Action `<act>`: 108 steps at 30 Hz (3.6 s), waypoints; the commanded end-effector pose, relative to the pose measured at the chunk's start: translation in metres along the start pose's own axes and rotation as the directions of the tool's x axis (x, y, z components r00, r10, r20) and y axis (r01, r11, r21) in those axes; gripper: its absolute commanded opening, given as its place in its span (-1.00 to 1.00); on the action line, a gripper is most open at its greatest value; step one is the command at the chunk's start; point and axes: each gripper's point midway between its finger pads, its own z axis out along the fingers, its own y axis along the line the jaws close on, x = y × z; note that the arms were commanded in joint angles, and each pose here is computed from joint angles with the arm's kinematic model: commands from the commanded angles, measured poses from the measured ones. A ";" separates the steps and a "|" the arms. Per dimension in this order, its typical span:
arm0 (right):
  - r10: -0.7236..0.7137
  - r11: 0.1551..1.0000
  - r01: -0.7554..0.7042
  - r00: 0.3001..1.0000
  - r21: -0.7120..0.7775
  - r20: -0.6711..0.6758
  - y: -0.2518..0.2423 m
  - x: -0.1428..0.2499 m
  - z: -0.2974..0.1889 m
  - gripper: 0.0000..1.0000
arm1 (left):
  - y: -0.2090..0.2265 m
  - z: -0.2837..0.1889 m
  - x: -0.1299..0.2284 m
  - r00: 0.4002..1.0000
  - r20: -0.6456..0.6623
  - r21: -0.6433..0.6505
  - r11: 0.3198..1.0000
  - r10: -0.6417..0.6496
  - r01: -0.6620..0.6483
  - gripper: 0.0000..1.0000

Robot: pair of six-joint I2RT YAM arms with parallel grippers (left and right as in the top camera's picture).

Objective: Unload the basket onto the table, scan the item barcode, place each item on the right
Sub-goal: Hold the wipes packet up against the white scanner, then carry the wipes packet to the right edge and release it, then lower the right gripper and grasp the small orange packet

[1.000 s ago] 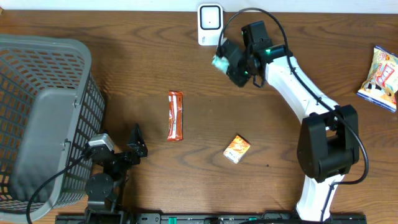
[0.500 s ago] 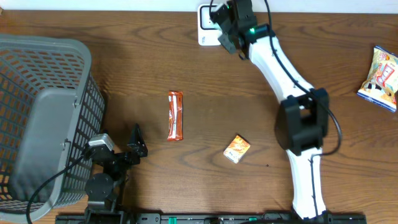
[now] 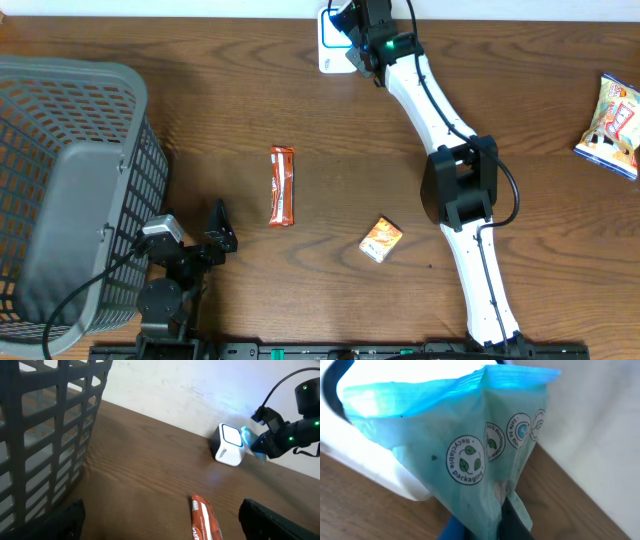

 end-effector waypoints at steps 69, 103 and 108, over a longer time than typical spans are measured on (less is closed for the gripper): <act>0.792 0.512 -0.845 0.395 0.155 -0.465 0.067 0.197 -0.381 0.98 | 0.009 0.002 0.016 0.999 -0.043 -0.032 0.999 0.000 -0.002 0.95; 0.732 0.462 -0.887 0.393 -0.019 -0.557 0.211 0.276 -0.245 -0.02 | 0.009 0.002 0.016 0.999 -0.043 -0.032 0.999 0.000 -0.002 0.95; 0.709 0.477 -0.879 0.377 0.012 -0.596 0.220 0.287 -0.237 -0.16 | 0.009 0.002 0.016 0.999 -0.043 -0.032 0.999 0.000 -0.002 0.96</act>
